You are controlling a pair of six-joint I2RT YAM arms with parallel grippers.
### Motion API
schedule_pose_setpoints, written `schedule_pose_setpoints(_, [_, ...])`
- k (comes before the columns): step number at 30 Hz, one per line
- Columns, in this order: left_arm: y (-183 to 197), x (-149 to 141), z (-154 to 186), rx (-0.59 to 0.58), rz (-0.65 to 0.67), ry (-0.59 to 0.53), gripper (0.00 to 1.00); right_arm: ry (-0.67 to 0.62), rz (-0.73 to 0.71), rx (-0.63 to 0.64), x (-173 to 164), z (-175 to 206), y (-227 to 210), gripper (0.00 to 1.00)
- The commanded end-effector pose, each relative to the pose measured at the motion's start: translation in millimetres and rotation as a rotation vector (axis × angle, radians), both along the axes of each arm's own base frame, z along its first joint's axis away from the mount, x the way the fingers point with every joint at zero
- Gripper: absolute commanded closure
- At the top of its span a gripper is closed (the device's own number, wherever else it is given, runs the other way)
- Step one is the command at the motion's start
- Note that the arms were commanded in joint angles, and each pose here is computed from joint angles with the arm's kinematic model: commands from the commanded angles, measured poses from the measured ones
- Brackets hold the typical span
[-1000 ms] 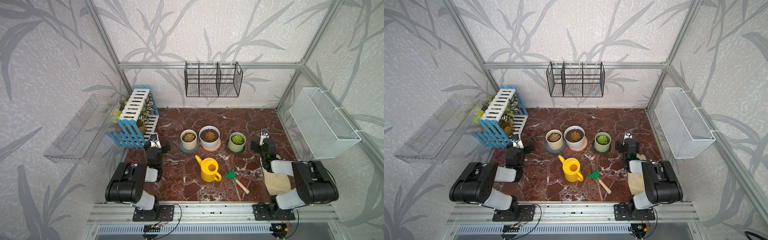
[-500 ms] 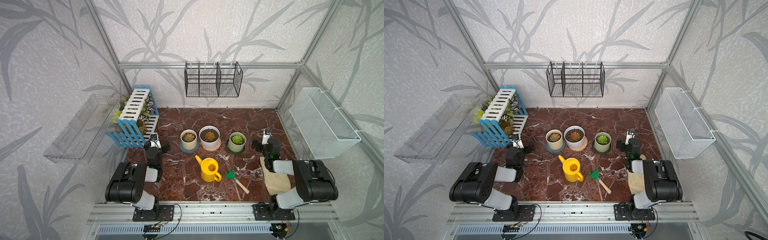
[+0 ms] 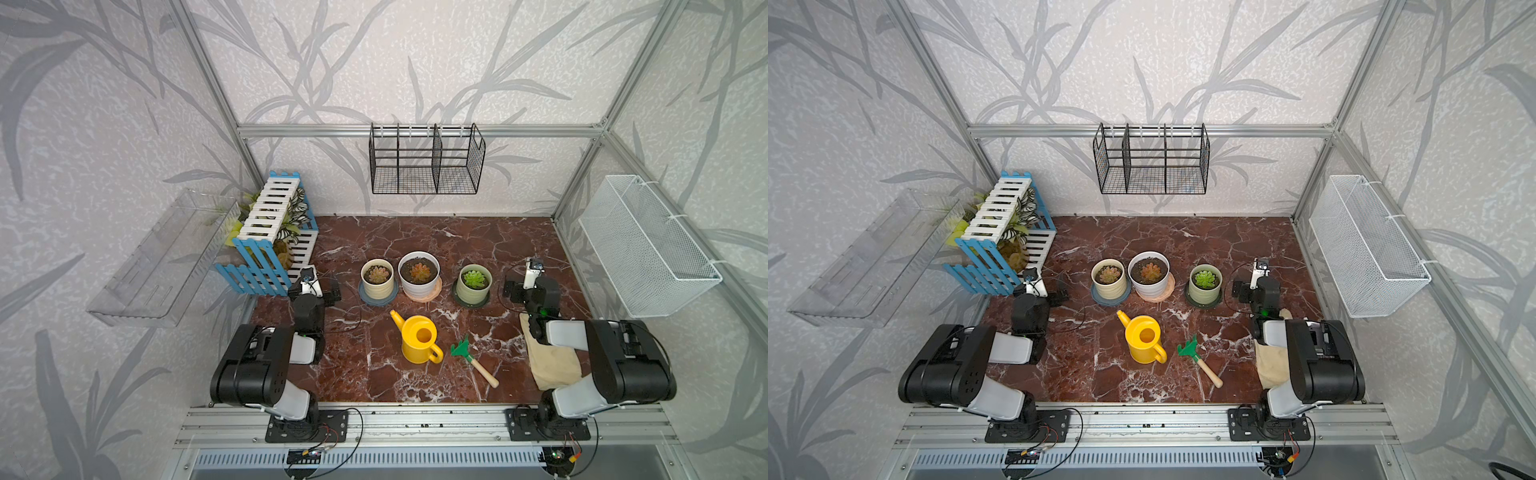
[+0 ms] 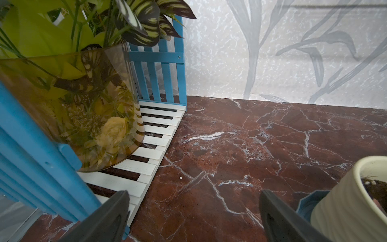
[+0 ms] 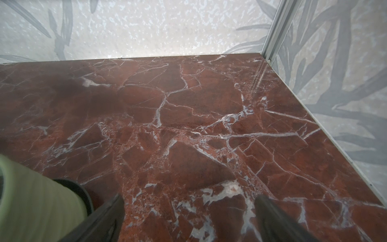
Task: Water the succulent around the soil edge
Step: Reset both arms
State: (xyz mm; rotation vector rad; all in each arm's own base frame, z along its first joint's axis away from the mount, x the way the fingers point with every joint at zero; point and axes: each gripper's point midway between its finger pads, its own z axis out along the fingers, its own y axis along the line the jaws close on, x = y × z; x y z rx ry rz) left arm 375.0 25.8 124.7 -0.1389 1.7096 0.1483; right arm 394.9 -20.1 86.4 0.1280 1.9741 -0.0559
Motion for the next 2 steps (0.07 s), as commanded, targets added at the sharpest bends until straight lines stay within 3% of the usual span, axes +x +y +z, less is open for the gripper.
schedule_pose_setpoints(1, [-1.1,0.6,4.8,0.009,-0.008,-0.02,0.0,-0.019,0.005,0.01,1.7,2.5,1.9,0.01])
schedule_pose_setpoints(2, [-1.0,0.4,4.3,0.009,-0.007,-0.019,0.0,-0.018,0.012,0.001,1.8,2.3,4.0,0.01])
